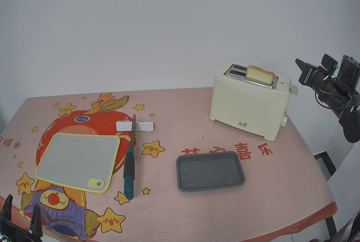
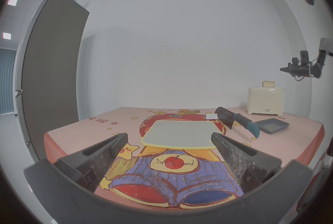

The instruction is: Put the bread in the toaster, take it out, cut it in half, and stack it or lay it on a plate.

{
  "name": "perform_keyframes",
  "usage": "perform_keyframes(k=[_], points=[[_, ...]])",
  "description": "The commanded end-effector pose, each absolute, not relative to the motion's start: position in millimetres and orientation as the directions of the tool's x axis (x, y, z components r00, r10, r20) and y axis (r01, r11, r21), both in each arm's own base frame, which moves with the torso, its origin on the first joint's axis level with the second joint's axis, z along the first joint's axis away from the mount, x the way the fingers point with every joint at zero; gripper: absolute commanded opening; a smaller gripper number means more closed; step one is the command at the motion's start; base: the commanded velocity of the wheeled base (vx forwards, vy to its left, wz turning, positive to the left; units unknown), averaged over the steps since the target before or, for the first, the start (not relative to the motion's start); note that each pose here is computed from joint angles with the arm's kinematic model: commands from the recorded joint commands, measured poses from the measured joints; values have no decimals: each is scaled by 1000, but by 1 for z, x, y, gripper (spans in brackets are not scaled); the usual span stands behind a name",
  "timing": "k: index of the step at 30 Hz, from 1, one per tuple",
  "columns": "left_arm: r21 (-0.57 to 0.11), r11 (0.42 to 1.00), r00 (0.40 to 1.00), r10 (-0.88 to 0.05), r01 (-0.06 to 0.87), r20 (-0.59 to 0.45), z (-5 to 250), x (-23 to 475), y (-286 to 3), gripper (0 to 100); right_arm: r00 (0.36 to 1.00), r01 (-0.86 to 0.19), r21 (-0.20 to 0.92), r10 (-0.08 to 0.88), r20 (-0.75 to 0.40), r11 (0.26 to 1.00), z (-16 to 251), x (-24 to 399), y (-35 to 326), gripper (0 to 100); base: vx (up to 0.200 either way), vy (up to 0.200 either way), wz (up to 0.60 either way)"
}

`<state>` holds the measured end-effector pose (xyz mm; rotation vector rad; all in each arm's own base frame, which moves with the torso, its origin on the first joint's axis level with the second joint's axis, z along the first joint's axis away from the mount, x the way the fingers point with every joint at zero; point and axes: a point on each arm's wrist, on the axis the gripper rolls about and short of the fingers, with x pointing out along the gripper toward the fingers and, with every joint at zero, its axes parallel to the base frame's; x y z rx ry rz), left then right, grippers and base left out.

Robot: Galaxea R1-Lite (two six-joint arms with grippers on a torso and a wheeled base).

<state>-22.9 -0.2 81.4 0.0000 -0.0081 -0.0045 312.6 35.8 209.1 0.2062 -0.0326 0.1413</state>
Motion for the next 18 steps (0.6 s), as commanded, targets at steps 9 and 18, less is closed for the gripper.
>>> perform_keyframes(k=[9, 18], points=[[0, 1000, 1000, -5, 5, -2, 76, -22, 0, 100, 986, -106, 200, 129, -106, 974, 217, 285, 30, 0, 0, 0, 0], [0, 1000, 1000, -5, 5, -2, 76, -22, 0, 100, 983, -92, 182, 118, -139, 979, 212, 284, 27, 0, 0, 0, 0]])
